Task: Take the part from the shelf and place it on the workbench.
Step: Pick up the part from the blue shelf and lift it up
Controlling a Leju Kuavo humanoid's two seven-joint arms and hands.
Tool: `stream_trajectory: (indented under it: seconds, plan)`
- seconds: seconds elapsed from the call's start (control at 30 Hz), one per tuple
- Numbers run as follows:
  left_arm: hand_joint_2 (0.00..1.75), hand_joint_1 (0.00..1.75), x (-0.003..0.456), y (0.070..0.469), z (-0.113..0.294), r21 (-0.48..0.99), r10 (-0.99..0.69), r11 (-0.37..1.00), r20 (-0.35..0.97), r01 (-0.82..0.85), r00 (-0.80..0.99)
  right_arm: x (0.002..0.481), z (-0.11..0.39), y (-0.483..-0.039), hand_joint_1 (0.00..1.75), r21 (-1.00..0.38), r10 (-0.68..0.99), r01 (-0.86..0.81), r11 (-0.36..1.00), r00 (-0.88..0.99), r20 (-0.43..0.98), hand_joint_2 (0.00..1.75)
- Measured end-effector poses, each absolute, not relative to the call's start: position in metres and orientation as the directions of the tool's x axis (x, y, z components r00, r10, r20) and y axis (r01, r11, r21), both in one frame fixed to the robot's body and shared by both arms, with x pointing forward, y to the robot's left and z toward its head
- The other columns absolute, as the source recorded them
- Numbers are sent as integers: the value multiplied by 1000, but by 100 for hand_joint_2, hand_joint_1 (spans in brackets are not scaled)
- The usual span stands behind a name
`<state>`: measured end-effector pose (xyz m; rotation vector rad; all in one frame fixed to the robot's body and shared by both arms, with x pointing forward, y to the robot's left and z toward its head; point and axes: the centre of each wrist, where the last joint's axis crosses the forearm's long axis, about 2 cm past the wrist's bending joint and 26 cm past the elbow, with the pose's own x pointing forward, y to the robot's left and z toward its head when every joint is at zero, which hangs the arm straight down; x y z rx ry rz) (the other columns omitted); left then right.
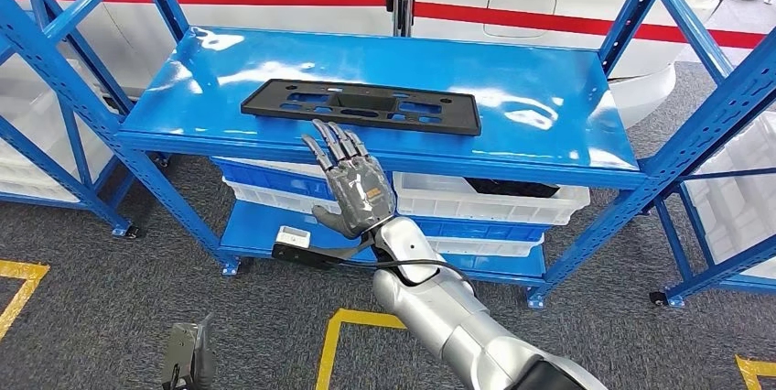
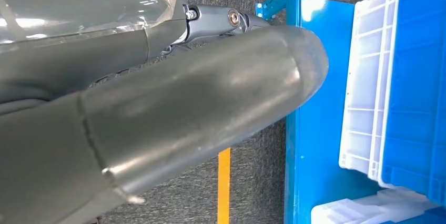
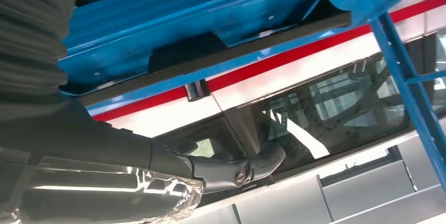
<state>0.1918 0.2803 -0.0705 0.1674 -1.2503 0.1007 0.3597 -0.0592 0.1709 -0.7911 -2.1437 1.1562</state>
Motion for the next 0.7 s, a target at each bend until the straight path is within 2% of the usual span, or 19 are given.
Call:
stream_trajectory:
  seconds: [0.7]
  plan:
    - [0,0,191,280,-72,70,-19,987,945,-145,327,365,166,-73,0,-868,787,275,413,-587,188,175]
